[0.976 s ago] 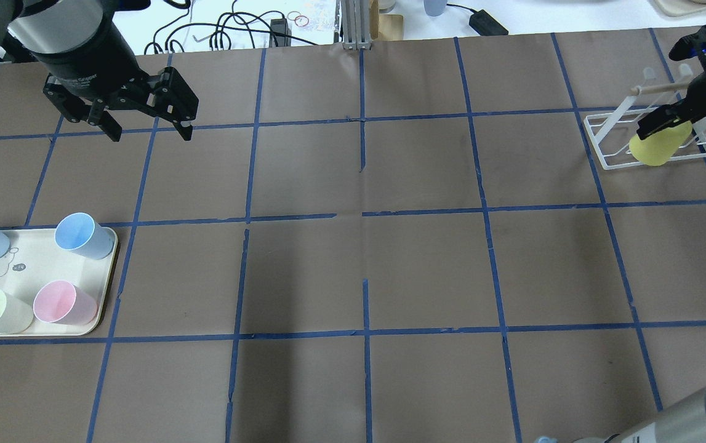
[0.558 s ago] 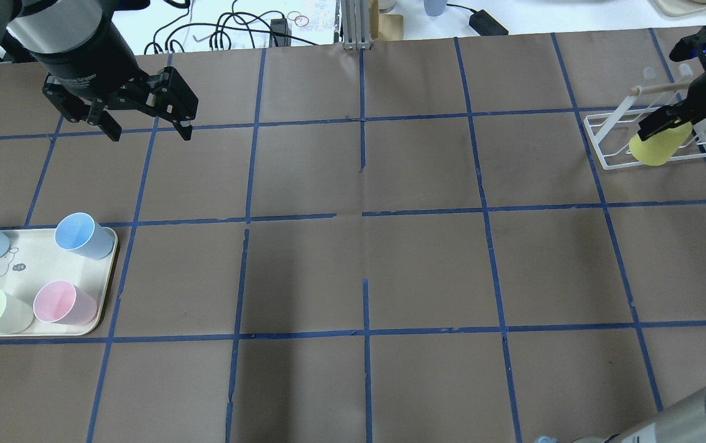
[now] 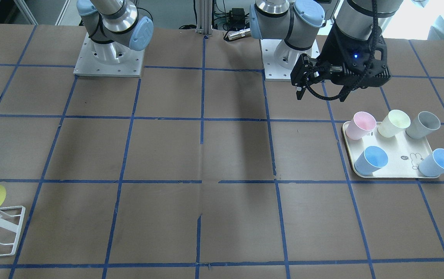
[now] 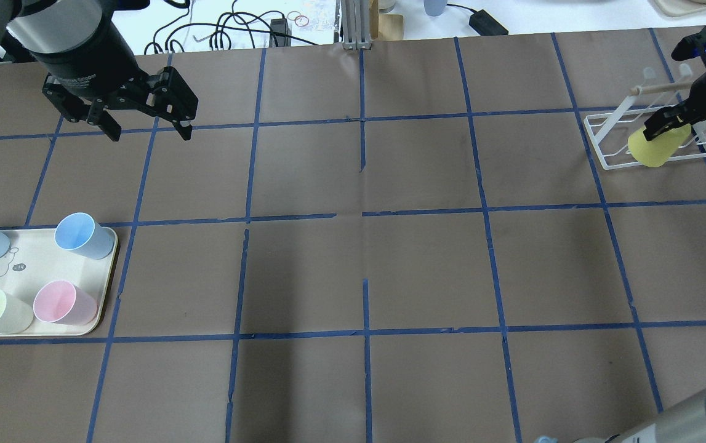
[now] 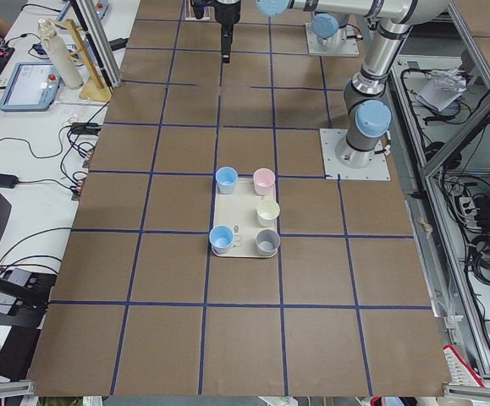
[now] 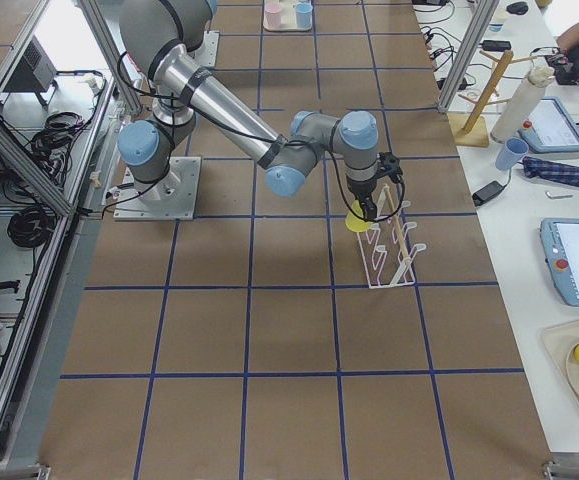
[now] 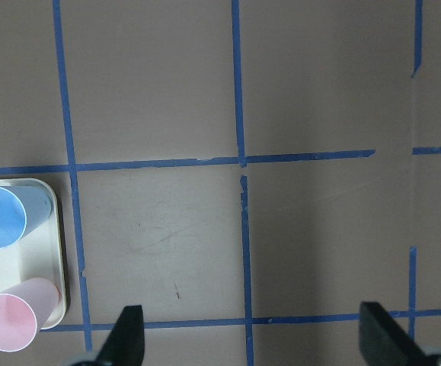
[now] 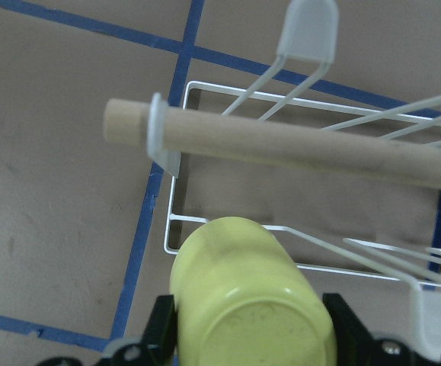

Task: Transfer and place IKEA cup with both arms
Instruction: 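Lift the yellow cup off the rack with the right gripper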

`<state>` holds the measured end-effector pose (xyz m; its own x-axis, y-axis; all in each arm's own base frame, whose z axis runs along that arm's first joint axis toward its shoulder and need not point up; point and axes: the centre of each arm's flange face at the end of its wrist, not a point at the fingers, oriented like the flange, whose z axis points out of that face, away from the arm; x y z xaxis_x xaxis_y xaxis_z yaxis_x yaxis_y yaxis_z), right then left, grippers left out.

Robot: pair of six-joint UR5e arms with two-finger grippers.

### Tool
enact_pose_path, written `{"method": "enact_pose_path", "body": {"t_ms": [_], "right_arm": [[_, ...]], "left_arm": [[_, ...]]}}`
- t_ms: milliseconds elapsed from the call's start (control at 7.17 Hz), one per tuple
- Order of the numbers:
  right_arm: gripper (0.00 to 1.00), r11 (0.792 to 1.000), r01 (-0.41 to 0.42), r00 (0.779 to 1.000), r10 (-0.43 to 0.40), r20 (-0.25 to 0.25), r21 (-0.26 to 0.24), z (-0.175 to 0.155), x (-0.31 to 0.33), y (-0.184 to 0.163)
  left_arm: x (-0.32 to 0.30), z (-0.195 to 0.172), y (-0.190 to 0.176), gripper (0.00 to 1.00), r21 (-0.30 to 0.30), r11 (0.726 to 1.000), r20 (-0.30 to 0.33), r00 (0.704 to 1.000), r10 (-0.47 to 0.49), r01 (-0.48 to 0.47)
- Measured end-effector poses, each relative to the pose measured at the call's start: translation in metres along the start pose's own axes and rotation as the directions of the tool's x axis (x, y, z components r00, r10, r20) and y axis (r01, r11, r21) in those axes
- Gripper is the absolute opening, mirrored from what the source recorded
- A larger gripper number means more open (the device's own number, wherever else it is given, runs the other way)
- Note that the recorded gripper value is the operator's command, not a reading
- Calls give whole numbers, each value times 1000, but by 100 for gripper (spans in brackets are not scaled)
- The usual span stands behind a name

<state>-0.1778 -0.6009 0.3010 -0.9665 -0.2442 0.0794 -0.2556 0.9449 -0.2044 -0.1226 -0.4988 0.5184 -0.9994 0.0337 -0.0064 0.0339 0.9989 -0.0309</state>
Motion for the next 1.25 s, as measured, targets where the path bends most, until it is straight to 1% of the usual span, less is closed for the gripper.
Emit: {"method": "enact_pose_path", "body": {"t_ms": [279, 558, 836, 976, 1115, 1255], "right_arm": [[7, 1000, 1, 1000, -1, -10, 9, -14, -1, -1], [5, 1000, 7, 1000, -7, -17, 8, -49, -3, -3], [6, 1000, 14, 998, -14, -63, 0, -76, 4, -6], [5, 1000, 16, 997, -16, -76, -2, -91, 3, -6], [5, 1000, 16, 997, -17, -72, -11, -110, -3, -2], [3, 1000, 14, 998, -15, -55, -23, -131, -14, 5]], "left_arm": [[0, 0, 0, 100, 0, 1000, -2, 1000, 0, 0], [0, 0, 0, 100, 0, 1000, -3, 1000, -1, 1], [0, 0, 0, 100, 1, 1000, -4, 1000, -1, 1], [0, -1, 0, 100, 1, 1000, -4, 1000, -1, 1], [0, -1, 1, 100, 1, 1000, -5, 1000, -1, 1], [0, -1, 1, 100, 1, 1000, -6, 1000, -1, 1]]}}
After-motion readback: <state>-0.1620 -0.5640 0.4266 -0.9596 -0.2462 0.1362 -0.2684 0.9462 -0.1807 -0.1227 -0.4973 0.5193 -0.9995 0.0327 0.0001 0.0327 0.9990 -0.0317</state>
